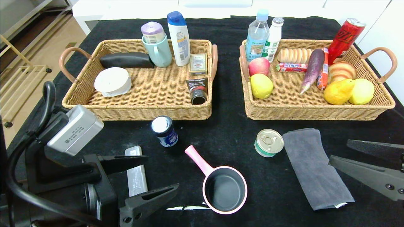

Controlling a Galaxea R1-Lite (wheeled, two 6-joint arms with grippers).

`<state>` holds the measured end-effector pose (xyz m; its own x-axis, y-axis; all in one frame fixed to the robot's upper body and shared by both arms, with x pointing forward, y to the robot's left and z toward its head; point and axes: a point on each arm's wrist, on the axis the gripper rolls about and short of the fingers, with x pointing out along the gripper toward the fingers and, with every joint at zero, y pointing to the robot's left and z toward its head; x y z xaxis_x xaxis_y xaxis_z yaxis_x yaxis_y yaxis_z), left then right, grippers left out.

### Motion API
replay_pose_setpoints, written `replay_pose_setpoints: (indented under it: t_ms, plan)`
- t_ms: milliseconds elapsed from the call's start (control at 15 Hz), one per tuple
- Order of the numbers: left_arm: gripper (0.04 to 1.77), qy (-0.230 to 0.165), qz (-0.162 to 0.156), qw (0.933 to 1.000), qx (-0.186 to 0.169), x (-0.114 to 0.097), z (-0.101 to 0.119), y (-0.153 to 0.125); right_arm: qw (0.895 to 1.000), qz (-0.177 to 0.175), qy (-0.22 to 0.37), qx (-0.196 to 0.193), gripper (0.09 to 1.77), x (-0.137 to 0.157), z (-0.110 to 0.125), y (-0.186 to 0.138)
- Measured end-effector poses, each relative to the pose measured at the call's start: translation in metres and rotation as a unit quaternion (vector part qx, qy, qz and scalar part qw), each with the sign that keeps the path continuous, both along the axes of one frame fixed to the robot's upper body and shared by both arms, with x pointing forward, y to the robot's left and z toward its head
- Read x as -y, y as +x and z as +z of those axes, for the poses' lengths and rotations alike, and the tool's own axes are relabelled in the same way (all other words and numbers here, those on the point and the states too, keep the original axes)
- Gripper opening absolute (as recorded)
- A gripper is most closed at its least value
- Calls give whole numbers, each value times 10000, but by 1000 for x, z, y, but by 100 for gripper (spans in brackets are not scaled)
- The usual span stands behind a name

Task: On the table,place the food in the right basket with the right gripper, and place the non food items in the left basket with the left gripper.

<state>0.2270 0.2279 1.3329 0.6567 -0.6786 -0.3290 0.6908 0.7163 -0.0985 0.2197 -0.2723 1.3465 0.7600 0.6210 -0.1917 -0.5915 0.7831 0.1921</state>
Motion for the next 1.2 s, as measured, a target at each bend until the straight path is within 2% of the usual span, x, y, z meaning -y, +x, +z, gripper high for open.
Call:
replay_pose_setpoints:
  t_ms: [400,733,867,1000,1200]
  plan:
    - [172,-40,78,9999,94,-3,3,-1,9999,-144,-77,2,170,-1,0,1]
    - [172,-70,97,9998,136,-4,6,-2,9998,-114,-131,-62,170,-5,2,5]
    - [172,-74,98,9998,143,-4,6,-3,9990,-318,-269,-162,170,-10,5,11]
    - [172,-54,134,9998,151,-4,6,-2,9948,-680,-632,-415,170,-21,13,17]
    - [172,15,130,9998,122,-3,3,-2,9847,-1033,-1114,-855,170,-43,43,25]
